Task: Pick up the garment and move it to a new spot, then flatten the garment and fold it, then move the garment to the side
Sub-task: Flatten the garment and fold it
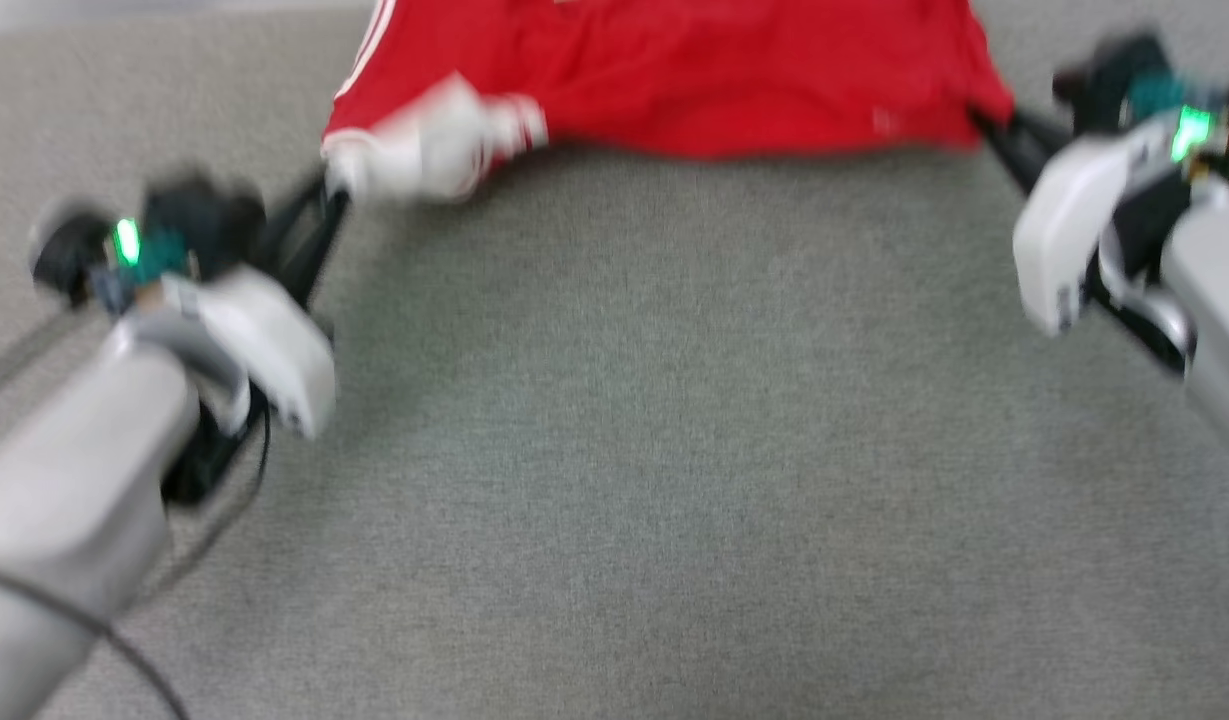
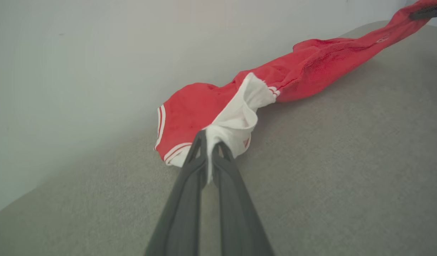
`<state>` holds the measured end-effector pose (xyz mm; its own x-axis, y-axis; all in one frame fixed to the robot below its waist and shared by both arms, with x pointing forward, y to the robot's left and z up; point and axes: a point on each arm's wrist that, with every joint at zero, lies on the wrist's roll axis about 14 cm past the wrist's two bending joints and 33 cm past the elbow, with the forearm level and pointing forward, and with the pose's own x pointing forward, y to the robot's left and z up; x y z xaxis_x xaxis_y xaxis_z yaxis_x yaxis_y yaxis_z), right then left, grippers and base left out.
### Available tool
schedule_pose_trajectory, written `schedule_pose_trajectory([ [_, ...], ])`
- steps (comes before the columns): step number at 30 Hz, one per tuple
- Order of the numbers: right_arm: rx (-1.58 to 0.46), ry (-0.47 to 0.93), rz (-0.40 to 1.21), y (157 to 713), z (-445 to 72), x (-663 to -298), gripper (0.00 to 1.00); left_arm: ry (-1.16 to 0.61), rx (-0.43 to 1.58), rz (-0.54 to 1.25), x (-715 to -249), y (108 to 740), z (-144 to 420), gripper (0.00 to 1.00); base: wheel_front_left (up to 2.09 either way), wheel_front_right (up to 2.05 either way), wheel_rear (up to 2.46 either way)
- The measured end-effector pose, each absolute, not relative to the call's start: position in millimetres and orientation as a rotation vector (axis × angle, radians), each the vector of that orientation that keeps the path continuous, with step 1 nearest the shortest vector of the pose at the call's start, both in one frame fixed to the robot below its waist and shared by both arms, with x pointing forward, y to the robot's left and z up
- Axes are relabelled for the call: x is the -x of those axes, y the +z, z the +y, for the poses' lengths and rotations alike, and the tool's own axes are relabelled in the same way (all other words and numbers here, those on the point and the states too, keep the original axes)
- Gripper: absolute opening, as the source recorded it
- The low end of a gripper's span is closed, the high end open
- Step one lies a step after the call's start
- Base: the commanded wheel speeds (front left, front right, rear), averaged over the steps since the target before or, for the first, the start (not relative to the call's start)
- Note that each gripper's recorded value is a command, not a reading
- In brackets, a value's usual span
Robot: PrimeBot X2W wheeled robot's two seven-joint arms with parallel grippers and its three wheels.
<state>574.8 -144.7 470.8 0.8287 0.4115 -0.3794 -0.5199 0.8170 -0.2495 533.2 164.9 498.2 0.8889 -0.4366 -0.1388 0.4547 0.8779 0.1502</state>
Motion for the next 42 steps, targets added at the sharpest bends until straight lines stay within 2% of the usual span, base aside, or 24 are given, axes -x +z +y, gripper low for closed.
schedule_pose_trajectory([
  [11,0.265,0.542,0.414,443.4,-162.0,-474.6,0.0,-0.447,-0.086,0.281,-393.6,457.5,161.1,0.0,0.0,0.0,0.0],
  [21,0.155,0.543,0.52,412.7,-177.5,-392.9,0.0,-0.379,0.024,0.444,-311.6,430.3,157.7,0.0,0.0,0.0,0.0],
  [30,0.044,0.49,0.605,395.9,-201.6,-327.6,0.0,-0.322,0.075,0.557,-259.0,407.8,162.7,0.0,0.0,0.0,0.0],
  [36,-0.003,0.456,0.647,389.4,-209.7,-302.7,0.0,-0.319,0.117,0.63,-238.5,397.8,159.8,0.0,0.0,0.0,0.0],
  [42,0.002,0.468,0.627,398.1,-200.7,-311.7,0.0,-0.323,0.067,0.57,-256.4,406.8,164.5,0.0,0.0,0.0,0.0],
])
